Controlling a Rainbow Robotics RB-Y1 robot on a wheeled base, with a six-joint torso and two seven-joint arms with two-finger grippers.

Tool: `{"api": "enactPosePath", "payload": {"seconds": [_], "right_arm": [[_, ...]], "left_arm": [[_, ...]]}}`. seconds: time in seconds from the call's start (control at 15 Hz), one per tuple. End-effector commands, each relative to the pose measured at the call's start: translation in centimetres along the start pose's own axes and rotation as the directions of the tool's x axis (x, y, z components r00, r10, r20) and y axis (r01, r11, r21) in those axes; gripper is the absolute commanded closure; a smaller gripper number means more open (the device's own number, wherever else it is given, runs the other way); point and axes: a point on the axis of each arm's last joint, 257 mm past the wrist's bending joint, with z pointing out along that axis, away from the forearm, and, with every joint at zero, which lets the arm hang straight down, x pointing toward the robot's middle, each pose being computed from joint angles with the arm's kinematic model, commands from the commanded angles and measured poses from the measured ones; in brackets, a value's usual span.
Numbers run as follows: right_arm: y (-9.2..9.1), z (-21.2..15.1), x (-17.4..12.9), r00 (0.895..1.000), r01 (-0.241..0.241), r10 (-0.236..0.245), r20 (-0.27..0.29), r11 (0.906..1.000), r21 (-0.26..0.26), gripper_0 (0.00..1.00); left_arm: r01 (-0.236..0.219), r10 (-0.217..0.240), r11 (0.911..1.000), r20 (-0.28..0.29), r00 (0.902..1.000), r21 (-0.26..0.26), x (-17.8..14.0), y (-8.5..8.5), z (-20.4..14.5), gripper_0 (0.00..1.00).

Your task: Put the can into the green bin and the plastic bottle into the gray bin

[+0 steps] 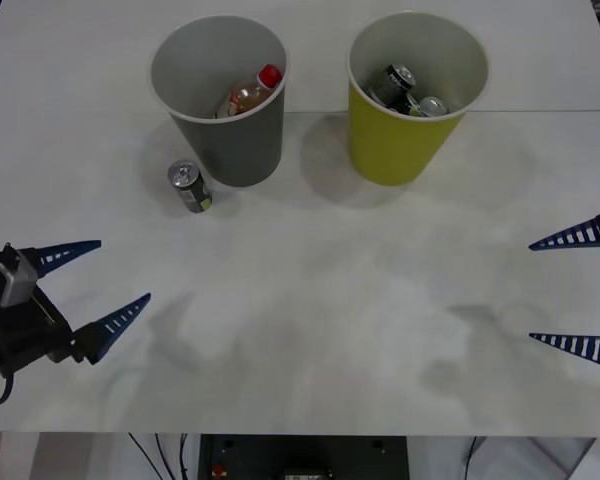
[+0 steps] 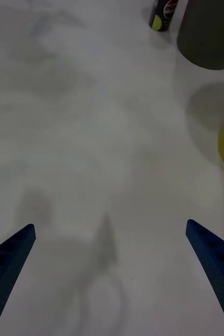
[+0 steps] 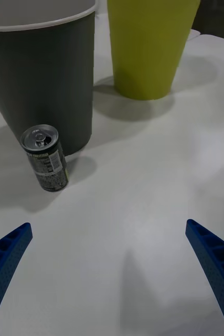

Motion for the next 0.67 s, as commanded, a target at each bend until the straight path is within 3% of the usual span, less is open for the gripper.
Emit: {"api": "enactPosePath", "payload": {"seconds": [0.07,0.67], "right_arm": [[0.0,0.0,0.0,1.000,0.000,0.000,0.000,1.0000,0.000,0.00],[0.0,0.0,0.0,1.000,0.000,0.000,0.000,1.0000,0.000,0.00]], "left_arm": [[0.041,-0.039,0.9976,0.027,0.9989,-0.056,0.6,0.8,1.3,0.00],[0.040,-0.017,0.9840,0.133,0.9909,-0.173,3.3,2.4,6.1,0.00]]}}
